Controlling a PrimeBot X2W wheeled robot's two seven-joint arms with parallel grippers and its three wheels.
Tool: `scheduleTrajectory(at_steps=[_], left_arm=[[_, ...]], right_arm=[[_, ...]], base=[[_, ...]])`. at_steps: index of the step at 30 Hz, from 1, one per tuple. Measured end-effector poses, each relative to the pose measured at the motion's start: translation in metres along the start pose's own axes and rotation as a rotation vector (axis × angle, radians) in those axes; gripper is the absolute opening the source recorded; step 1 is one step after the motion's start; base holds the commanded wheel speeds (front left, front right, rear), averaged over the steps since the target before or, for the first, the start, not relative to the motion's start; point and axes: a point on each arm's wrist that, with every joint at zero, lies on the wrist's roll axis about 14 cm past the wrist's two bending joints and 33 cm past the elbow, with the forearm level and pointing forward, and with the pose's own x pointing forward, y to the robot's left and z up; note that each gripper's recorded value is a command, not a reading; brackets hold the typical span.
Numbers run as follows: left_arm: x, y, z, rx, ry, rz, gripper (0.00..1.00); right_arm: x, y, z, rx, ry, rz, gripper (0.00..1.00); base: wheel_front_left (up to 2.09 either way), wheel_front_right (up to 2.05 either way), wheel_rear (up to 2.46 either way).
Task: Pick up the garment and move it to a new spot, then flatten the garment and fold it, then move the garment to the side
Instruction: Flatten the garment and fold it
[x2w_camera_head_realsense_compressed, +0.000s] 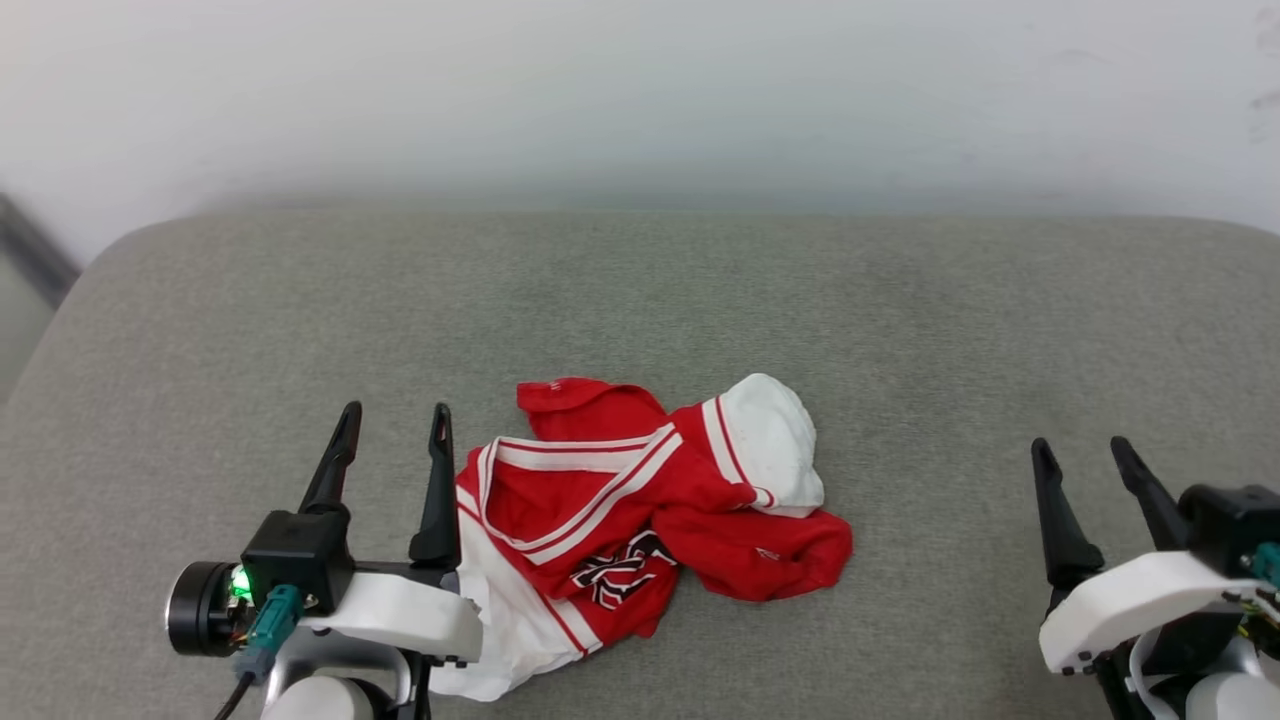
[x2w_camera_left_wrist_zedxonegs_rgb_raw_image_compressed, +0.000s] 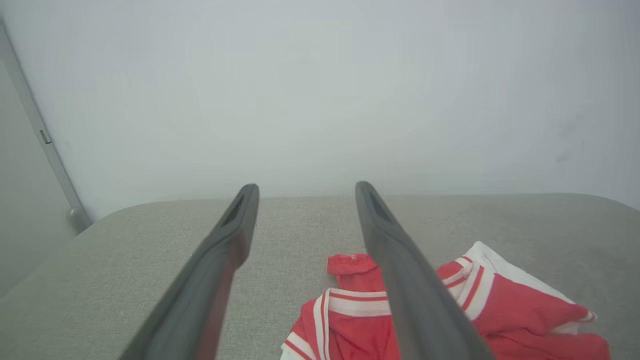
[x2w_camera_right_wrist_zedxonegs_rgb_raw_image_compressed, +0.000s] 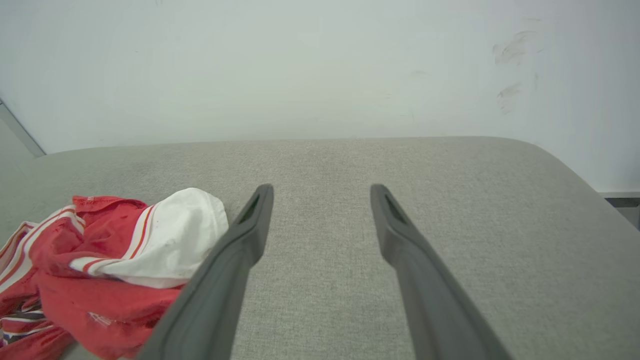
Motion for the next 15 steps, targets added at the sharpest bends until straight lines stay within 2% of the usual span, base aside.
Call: scheduleTrajectory(at_steps=[5, 8, 11, 15], left_arm=[[-0.002, 0.000, 0.010, 0.004, -0.035, 0.006, 1.00], [-0.002, 0.002, 0.010, 0.001, -0.039, 0.017, 1.00], [0.000, 0.006, 0.006, -0.006, -0.030, 0.034, 1.00], [0.002, 0.013, -0.003, -0.004, -0.010, 0.056, 1.00]], right_arm=[[0.020, 0.001, -0.015, -0.006, 0.089, 0.023, 1.00], [0.041, 0.012, -0.021, 0.010, 0.158, 0.075, 1.00], [0.060, 0.033, -0.038, 0.015, 0.297, 0.159, 1.00], [0.071, 0.058, -0.068, -0.033, 0.538, 0.281, 1.00]], base=[[0.00, 0.00, 0.00], [0.00, 0.00, 0.00], [0.00, 0.00, 0.00], [0.00, 0.00, 0.00]])
